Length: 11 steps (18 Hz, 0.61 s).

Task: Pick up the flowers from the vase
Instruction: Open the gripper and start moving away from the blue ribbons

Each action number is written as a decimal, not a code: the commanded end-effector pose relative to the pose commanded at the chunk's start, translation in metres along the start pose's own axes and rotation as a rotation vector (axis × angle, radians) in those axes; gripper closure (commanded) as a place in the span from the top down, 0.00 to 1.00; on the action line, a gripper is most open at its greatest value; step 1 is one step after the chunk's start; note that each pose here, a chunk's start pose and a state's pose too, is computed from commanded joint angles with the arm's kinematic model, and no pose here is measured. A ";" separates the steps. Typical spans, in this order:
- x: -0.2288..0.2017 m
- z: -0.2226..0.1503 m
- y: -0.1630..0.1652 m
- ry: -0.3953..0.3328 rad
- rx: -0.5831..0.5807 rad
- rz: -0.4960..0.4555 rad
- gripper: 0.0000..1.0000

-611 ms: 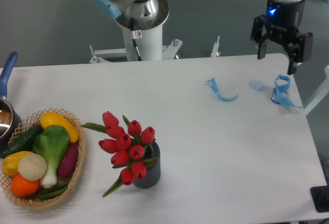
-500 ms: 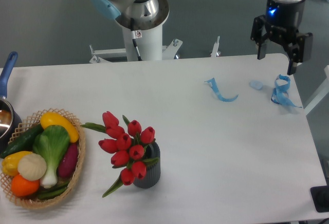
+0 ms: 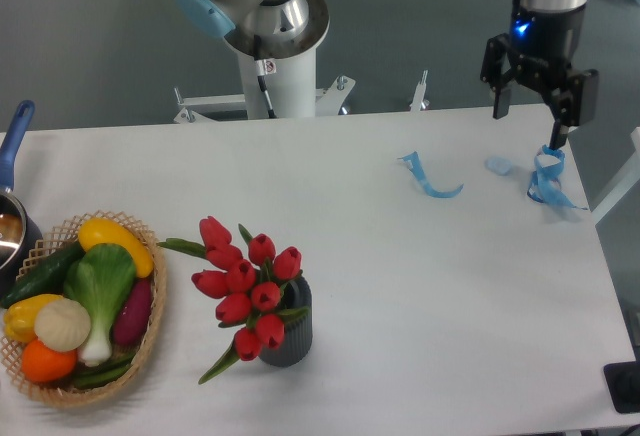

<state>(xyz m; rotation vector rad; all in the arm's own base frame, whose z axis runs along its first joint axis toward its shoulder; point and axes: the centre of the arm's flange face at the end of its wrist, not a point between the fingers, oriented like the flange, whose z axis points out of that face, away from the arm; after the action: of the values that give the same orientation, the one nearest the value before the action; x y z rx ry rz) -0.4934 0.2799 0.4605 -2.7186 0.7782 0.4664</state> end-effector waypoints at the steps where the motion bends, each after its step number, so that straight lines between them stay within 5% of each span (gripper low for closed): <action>1: 0.003 0.000 -0.002 -0.001 0.000 -0.020 1.00; 11: 0.027 0.047 -0.056 0.086 0.134 -0.252 1.00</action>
<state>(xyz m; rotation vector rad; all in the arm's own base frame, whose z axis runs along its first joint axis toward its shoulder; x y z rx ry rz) -0.4515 0.3297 0.4169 -2.6747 0.4582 0.2336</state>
